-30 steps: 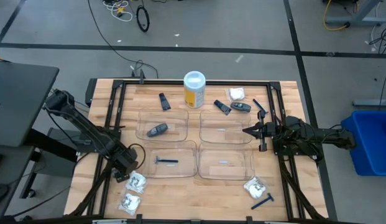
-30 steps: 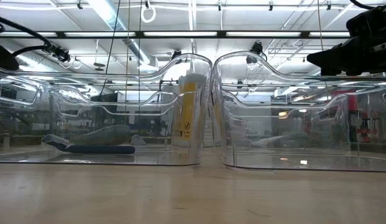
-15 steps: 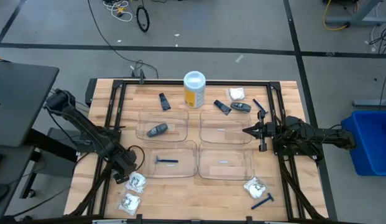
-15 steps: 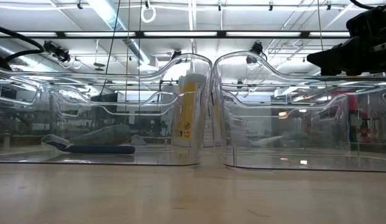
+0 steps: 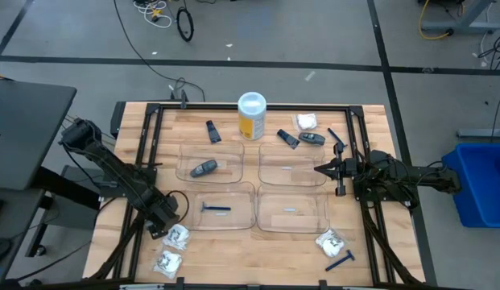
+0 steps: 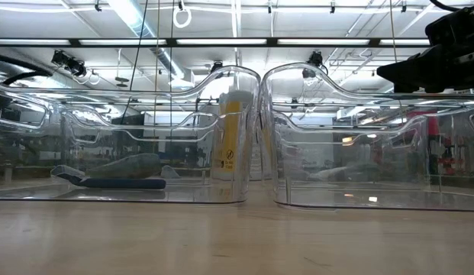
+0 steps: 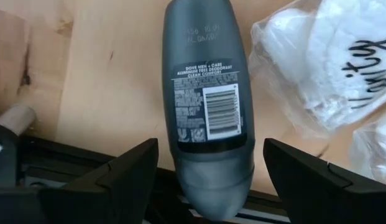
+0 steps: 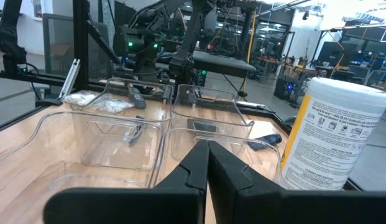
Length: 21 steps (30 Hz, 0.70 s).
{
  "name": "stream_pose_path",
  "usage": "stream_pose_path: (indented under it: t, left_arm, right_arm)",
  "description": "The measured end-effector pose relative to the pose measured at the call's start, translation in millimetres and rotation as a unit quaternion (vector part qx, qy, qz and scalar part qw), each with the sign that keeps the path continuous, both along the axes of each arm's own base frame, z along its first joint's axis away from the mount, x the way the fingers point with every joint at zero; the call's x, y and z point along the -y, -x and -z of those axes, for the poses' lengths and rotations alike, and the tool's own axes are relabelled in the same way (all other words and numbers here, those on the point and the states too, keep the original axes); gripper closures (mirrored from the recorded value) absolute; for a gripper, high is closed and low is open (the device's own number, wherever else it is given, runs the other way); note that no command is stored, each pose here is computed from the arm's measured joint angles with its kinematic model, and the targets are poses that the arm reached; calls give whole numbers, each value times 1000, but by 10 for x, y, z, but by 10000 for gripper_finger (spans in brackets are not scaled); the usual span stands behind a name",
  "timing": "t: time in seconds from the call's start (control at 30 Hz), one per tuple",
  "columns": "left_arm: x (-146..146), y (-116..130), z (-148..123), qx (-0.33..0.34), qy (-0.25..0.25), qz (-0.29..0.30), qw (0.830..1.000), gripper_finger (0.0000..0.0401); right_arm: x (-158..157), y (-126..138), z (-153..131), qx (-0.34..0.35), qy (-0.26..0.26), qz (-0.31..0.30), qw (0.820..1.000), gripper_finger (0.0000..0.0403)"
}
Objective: Pick & Place Travel size toiletries
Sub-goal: Put the bottom black deodorant into the top left transparent bin
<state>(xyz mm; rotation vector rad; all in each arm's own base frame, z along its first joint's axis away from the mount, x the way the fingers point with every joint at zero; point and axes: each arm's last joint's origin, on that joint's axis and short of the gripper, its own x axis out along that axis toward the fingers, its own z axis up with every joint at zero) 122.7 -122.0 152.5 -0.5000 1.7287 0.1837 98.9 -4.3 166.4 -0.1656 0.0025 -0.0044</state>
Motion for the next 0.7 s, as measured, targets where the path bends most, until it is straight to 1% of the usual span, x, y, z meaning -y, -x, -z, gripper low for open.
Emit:
stream_pose_path:
  t: [0.27,0.47,0.7]
  left_arm:
    - [29,-9,65,-18,-6,4,1000,101]
    - [42,-14,77,-18,-5,5,1000,102]
    - [46,-19,77,-16,-2,5,1000,128]
  right_arm:
    - [0,0,0,0,0,0,1000,390]
    - [0,0,0,0,0,0,1000,390]
    - [0,0,0,0,0,0,1000,390]
